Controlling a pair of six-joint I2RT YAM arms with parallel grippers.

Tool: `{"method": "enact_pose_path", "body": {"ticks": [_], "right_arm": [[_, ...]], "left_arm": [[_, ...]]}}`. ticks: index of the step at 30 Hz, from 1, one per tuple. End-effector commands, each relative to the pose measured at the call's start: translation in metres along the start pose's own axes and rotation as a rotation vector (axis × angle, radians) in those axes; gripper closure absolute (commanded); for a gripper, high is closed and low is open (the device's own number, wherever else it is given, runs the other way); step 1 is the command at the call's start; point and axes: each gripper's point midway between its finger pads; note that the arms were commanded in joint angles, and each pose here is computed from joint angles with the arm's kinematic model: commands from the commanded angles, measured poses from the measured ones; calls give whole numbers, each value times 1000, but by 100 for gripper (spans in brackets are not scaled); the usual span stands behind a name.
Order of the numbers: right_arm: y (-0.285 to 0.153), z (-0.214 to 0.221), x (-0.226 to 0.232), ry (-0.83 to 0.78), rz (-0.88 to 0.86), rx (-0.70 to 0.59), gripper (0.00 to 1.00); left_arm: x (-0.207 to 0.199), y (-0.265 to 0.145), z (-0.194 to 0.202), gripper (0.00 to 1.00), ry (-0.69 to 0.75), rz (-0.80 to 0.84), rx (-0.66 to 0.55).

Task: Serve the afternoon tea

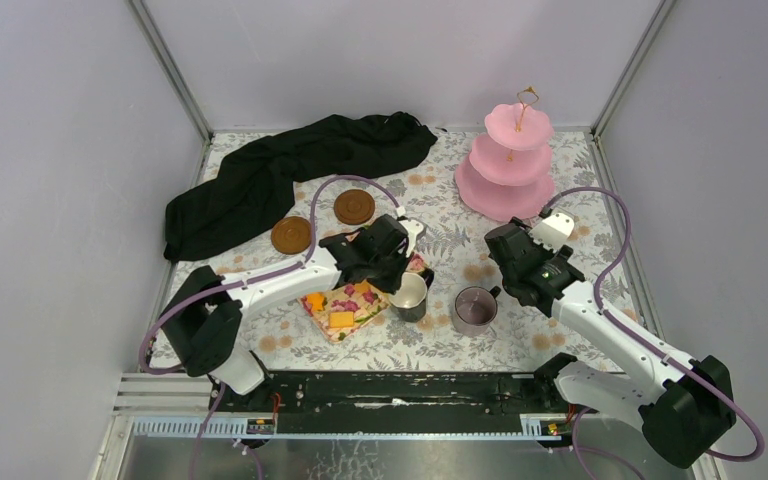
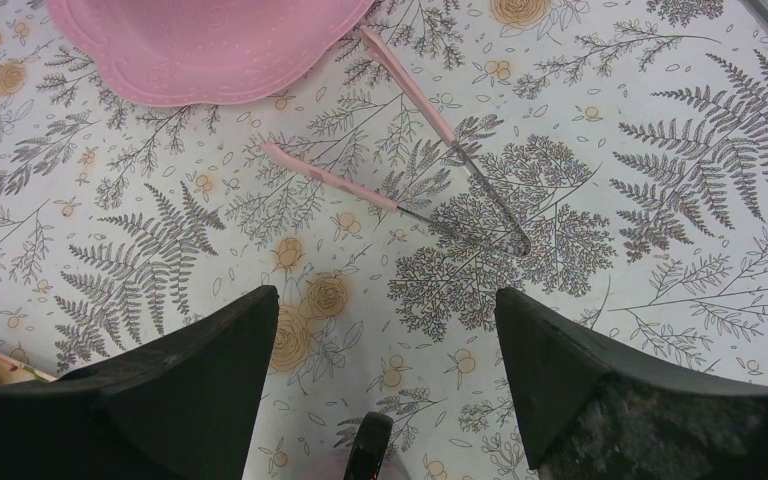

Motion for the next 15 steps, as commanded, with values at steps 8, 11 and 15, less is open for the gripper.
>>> {"method": "enact_pose_path", "body": {"ticks": [8, 11, 15], "right_arm": [[-7, -22, 2, 45, 5, -50, 13], [-8, -23, 2, 48, 0, -50, 13], [-8, -24, 3, 46, -8, -50, 13]], "left_arm": [[-43, -60, -56, 100, -34, 125, -179], [-53, -86, -75, 100, -48, 147, -246], [-49, -121, -107, 100, -87, 93, -387]]}}
Point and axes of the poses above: each gripper's point midway between its finger pads, its own y axis out along the fingers, its own x axis along the line the jaws close on, z = x × y, and after that the axes turned 12 degrees about -y, right-handed
